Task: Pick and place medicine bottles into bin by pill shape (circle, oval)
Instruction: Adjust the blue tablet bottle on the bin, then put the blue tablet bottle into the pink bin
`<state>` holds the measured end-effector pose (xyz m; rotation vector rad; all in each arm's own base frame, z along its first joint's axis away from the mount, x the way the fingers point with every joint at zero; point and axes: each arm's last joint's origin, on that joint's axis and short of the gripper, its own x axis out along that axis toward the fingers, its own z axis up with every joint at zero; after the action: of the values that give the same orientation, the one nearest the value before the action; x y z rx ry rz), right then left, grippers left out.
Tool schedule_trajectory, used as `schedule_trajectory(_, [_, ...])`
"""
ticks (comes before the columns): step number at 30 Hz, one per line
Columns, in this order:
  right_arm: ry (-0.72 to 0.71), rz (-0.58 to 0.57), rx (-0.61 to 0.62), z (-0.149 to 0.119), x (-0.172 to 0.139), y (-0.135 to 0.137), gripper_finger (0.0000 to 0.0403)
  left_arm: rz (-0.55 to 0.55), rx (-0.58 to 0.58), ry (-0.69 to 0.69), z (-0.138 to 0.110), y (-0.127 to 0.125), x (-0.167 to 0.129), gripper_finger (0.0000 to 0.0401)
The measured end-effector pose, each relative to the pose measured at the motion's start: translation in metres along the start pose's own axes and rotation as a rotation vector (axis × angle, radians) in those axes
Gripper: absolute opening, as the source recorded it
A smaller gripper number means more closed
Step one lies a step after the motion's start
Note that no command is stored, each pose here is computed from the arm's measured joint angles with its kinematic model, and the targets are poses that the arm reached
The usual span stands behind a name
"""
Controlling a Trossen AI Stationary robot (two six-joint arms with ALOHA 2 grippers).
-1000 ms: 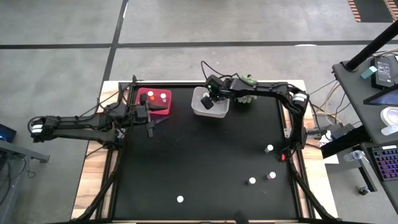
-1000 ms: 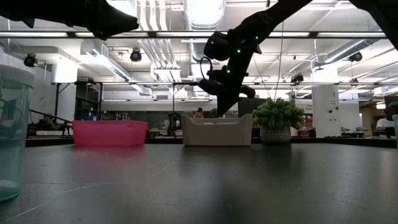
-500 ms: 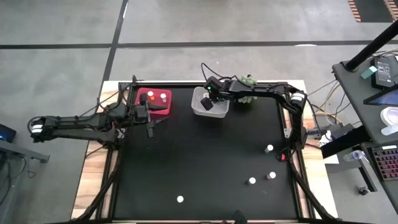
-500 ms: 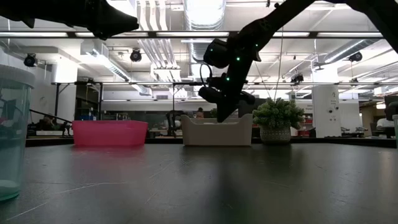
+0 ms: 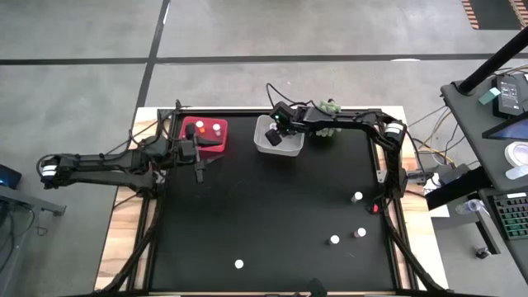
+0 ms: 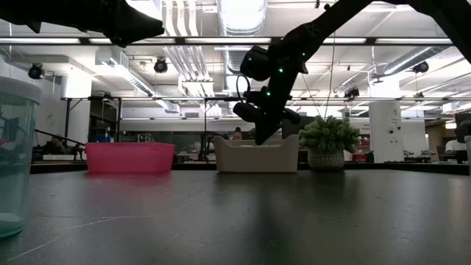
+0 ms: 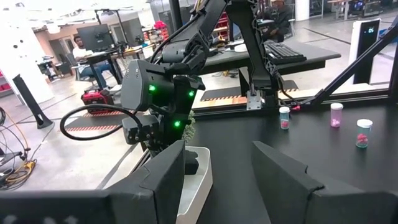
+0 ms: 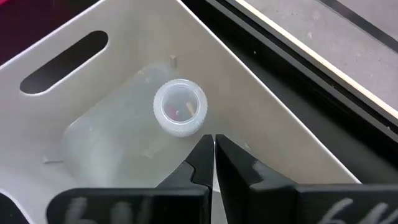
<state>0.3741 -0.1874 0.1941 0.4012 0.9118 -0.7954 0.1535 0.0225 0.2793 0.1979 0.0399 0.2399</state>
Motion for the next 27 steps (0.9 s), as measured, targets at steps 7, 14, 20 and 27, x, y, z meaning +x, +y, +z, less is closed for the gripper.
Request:
schedule_trajectory(7, [-0.001, 0.001, 0.004, 0.005, -0.026, -0.005, 0.0009, 0.0, 0.0, 0.0, 0.0, 0.0, 0.0, 0.0169])
schedule_trajectory(14, [0.016, 0.024, -0.063, -0.001, -0.062, 0.005, 0.0009, 0.0, 0.0, 0.001, 0.0, 0.0, 0.0, 0.0169])
schedule_trajectory(20, [-0.029, 0.105, -0.185, -0.015, -0.103, 0.034, 0.0009, 0.0, 0.0, 0.002, 0.0, 0.0, 0.0, 0.0169])
schedule_trajectory(27, [-0.051, 0.204, -0.306, -0.053, -0.146, 0.061, 0.0009, 0.0, -0.007, 0.001, 0.0, 0.0, 0.0, 0.0169])
